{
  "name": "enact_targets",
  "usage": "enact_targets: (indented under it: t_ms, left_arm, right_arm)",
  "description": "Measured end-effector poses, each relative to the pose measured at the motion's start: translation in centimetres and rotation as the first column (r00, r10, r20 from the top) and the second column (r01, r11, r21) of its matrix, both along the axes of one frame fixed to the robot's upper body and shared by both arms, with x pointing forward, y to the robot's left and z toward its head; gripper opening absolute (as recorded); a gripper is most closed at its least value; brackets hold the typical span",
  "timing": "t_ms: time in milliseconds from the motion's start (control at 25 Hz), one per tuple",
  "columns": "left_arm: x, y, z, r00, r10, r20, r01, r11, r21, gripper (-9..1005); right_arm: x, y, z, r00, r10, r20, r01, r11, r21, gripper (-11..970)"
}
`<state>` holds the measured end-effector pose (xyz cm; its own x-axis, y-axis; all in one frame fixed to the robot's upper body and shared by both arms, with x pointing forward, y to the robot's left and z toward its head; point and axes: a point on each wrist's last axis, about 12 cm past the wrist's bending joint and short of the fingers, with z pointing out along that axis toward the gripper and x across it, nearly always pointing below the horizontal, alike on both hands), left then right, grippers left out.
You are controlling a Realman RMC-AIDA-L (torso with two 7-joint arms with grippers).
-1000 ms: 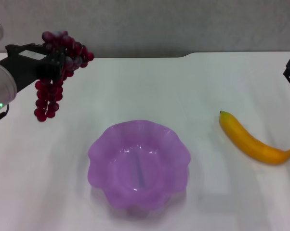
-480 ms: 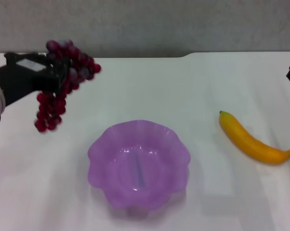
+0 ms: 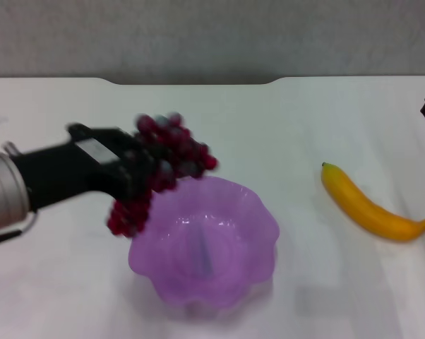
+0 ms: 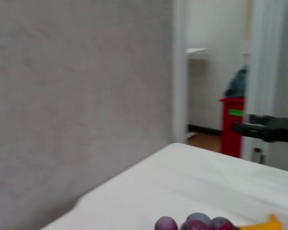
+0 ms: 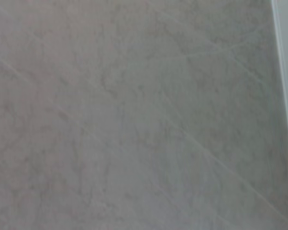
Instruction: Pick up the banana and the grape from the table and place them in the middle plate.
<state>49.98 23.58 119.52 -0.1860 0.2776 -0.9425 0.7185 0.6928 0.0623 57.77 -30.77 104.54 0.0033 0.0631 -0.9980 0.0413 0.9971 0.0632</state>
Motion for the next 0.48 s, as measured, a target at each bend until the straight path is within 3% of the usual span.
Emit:
enact_targets:
  t_ms: [160, 480]
  left_arm:
    - [-0.1, -1.3, -1.6, 0.994, -0.110, -0.008, 0.110, 0.994, 0.007, 213]
    - [0.4, -3.0, -4.0, 0.981, -0.191, -0.040, 0.192, 0.981, 0.021, 214]
  right_arm:
    - [0.1, 0.1, 0.1, 1.000, 0.002, 0.002, -0.002, 1.000, 0.000, 883]
    - [0.1, 0.1, 0.1, 1.000, 0.003, 0.002, -0.003, 1.000, 0.000, 884]
